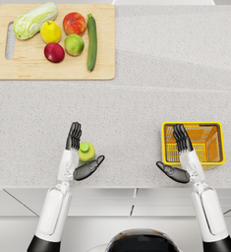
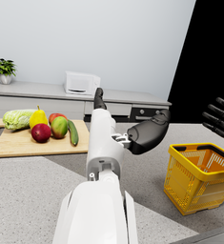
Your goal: Pick up the green tea and place it into the yellow basket
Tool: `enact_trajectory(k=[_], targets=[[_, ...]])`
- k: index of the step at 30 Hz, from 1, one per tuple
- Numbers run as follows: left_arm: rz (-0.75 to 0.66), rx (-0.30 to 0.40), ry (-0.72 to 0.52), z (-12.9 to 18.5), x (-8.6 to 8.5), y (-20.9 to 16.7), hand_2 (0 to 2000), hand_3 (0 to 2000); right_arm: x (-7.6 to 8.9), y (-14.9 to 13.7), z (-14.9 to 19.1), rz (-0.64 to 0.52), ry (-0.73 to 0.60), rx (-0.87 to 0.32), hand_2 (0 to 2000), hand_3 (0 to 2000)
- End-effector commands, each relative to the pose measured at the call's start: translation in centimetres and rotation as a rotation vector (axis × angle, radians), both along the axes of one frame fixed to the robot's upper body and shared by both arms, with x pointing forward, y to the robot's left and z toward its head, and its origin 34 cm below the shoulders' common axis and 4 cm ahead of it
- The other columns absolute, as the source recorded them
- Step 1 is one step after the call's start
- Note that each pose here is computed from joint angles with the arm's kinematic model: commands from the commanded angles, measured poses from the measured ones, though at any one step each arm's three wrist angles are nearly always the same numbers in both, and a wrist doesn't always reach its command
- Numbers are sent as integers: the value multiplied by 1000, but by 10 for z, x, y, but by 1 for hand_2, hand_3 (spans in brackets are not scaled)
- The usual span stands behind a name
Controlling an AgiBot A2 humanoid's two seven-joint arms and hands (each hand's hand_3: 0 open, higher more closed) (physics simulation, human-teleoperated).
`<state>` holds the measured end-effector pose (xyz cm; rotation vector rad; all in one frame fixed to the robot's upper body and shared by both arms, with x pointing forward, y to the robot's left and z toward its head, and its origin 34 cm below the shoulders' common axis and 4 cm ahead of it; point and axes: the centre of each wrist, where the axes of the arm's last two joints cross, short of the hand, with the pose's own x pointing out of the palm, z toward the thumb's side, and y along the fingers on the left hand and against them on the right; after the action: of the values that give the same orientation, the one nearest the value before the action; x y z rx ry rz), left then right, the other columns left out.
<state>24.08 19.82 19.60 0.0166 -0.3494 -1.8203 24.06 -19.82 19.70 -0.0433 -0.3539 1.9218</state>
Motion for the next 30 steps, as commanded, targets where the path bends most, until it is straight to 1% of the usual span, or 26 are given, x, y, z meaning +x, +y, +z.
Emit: enact_trajectory(k=[1, 3, 4, 7, 9, 11, 14, 18, 21, 22, 24, 30], targets=[[31, -9, -63, 11, -6, 13, 0, 0, -8, -14, 18, -62, -84, 24, 0, 0], [50, -14, -86, 11, -7, 21, 0, 0, -10, -25, 25, -126, -127, 47, 0, 0], [72, 24, -102, 11, -8, 23, 0, 0, -12, -30, 26, -151, -136, 53, 0, 0], [118, 145, -124, 6, -9, 26, 0, 0, -18, -38, 29, -245, -193, -55, 0, 0], [129, 230, -114, -3, -7, 23, 0, 0, -17, -41, 32, -295, -225, -128, 0, 0], [140, 309, -68, -20, -2, 22, 0, 0, -14, -41, 32, -326, -246, -191, 0, 0], [131, 370, 18, -47, 4, 19, 0, 0, -14, -40, 33, -345, -261, -231, 0, 0], [124, 405, 150, -83, 14, 19, 0, 0, -11, -37, 34, -347, -274, -240, 0, 0], [119, 415, 225, -103, 20, 17, 0, 0, -10, -36, 49, -356, -331, -227, 0, 0], [124, 416, 250, -109, 23, 18, 0, 0, -10, -36, 33, -348, -271, -239, 0, 0], [130, 415, 296, -120, 29, 17, 0, 0, -7, -34, 31, -342, -262, -236, 0, 0], [138, 409, 394, -141, 43, 14, 0, 0, -8, -32, 28, -338, -250, -229, 0, 0]])
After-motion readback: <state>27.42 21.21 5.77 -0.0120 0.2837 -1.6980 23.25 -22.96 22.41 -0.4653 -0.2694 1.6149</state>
